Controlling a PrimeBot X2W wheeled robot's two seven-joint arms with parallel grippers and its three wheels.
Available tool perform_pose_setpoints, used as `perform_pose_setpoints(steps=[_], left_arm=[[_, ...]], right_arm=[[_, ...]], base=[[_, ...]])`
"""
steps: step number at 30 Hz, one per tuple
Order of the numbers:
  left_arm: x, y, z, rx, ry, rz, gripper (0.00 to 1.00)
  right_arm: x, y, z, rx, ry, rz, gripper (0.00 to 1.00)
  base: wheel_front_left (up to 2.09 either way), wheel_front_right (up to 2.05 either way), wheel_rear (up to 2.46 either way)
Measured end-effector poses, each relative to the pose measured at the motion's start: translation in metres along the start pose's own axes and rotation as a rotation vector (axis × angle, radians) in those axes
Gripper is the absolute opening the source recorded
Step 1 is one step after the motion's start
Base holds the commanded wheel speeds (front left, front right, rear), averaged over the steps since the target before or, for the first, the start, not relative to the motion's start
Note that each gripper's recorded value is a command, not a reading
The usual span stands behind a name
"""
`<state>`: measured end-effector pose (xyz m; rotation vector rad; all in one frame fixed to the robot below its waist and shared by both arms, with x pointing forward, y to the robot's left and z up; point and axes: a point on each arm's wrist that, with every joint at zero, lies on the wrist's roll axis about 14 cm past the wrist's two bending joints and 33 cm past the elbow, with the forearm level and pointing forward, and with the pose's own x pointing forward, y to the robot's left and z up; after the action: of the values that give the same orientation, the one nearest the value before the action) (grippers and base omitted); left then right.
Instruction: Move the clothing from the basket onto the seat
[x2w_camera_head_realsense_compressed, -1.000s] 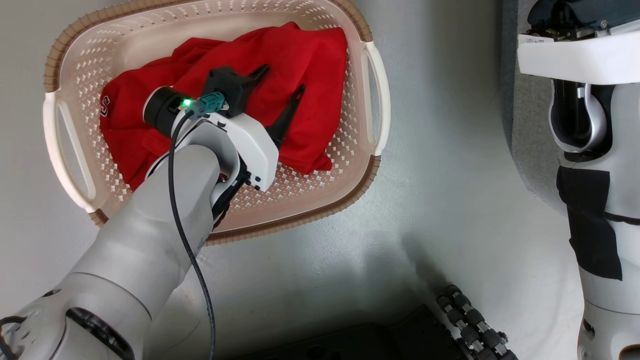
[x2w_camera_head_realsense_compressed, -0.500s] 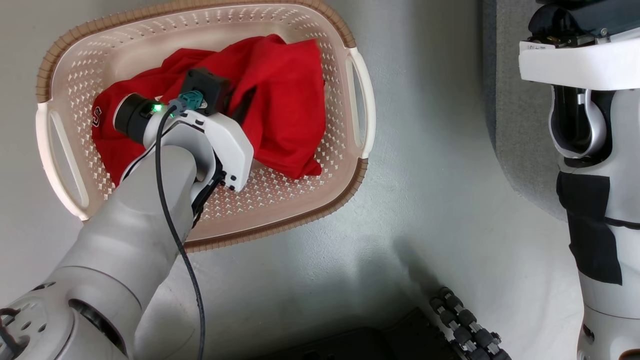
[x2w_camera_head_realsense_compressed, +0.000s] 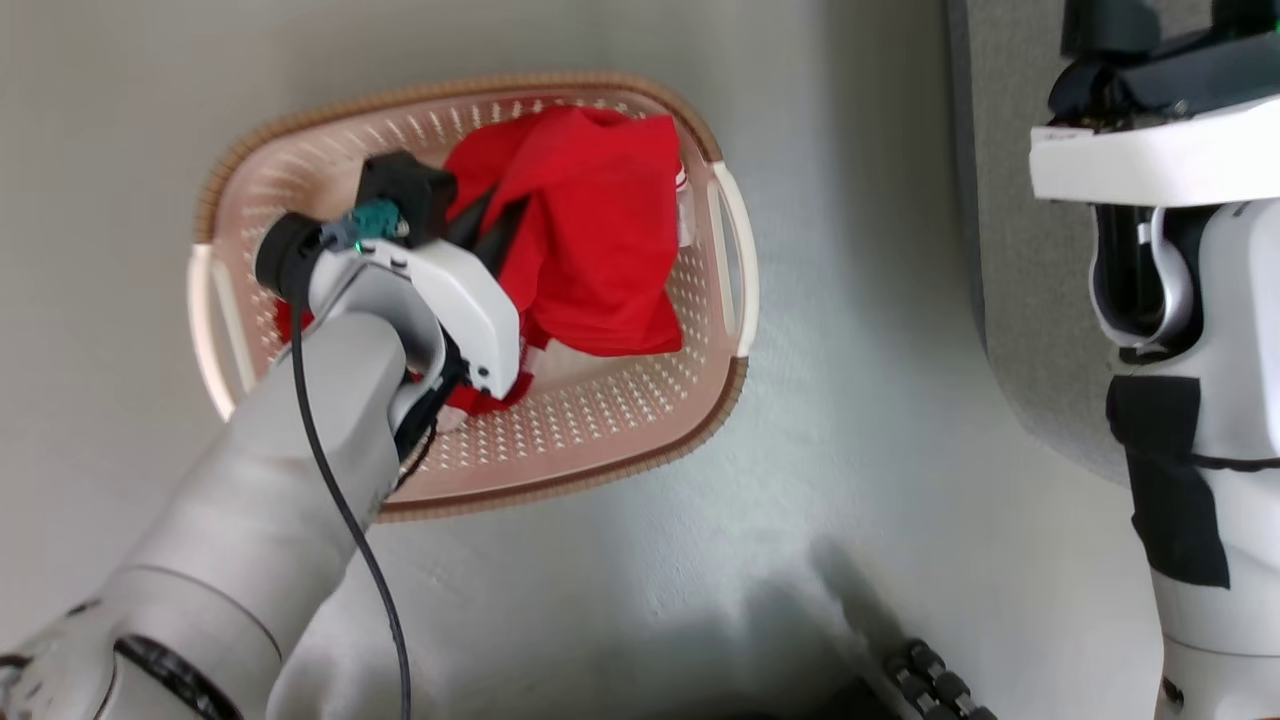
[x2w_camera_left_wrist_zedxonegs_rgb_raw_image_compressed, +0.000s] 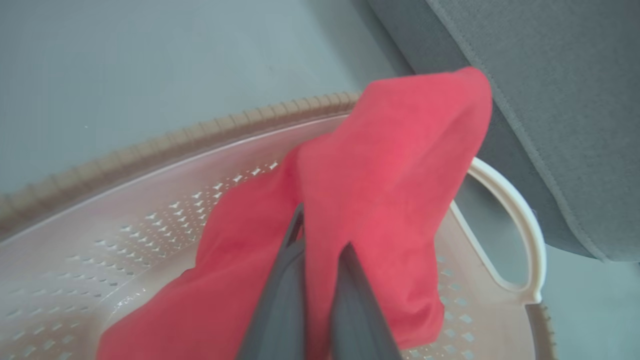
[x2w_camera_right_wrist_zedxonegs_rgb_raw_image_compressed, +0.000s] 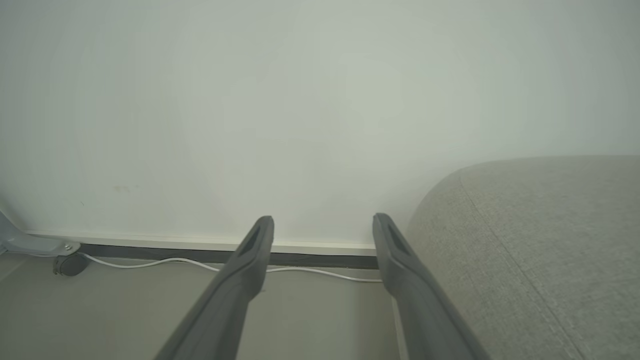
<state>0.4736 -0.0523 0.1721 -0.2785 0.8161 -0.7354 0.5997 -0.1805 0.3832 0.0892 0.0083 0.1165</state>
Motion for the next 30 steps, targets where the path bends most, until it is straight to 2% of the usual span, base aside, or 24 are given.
perform_pose_setpoints(steps=[16,30], left_arm=[[-0.081,-0.051,0.093,0.071,-0.274,0.024,0.0],[-0.159,-0.082,0.162,0.142,-0.519,0.085,0.0]], right_arm=[[-0.03,0.029,0.066,-0.004,-0.044,0.034,1.0],[-0.069,0.06,0.103,0.009,-0.058,0.086,1.0]], base=[[0.0,0.0,0.0],[0.0,0.0,0.0]])
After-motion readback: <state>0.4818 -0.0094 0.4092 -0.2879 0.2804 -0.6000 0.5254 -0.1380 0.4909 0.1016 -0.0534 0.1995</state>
